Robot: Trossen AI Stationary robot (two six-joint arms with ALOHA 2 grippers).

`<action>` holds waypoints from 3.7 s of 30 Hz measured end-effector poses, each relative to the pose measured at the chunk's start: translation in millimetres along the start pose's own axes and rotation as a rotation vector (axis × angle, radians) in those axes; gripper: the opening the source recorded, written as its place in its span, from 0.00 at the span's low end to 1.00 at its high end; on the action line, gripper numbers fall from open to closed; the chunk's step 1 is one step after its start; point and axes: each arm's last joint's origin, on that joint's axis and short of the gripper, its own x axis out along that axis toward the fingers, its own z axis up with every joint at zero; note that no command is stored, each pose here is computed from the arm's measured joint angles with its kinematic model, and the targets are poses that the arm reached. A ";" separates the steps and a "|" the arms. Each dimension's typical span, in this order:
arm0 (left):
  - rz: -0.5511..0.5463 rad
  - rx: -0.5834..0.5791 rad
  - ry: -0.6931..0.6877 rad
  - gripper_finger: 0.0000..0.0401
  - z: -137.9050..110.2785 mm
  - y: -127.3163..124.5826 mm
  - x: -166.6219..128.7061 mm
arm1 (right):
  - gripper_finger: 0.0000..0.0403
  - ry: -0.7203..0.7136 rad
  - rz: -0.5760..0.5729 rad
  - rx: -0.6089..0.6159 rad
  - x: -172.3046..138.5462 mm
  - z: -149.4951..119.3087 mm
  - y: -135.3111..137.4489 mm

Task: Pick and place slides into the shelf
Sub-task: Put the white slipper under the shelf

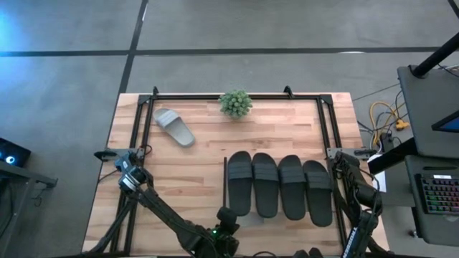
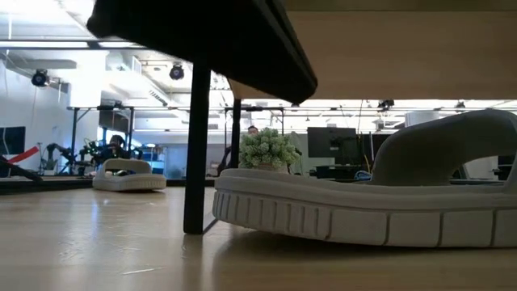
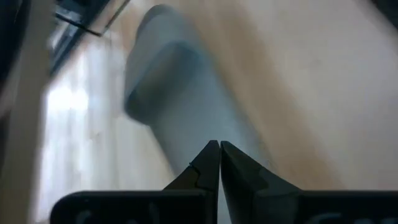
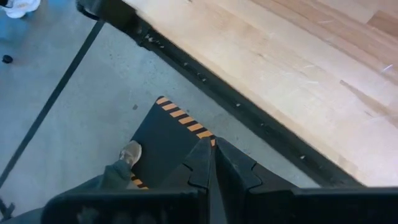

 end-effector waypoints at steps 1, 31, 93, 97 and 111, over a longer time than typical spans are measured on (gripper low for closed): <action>-0.026 -0.025 -0.013 0.00 3.7 -0.8 -3.4 | 0.03 0.004 0.007 0.002 -2.5 -0.4 1.3; -0.140 -0.183 -0.135 0.00 21.7 -9.6 -75.9 | 0.03 -0.073 -0.122 -0.005 -22.4 19.8 -2.9; -0.213 -0.411 -0.039 0.00 -8.7 4.7 -172.1 | 0.03 -0.157 -0.276 -0.424 105.1 74.3 27.8; -0.209 -0.414 -0.037 0.00 -8.2 6.0 -170.5 | 0.03 -0.153 -0.192 -0.405 90.5 63.1 37.1; -0.241 -0.524 0.179 0.00 -34.4 -3.1 -152.8 | 0.30 -0.141 -0.144 -0.425 81.0 58.2 43.4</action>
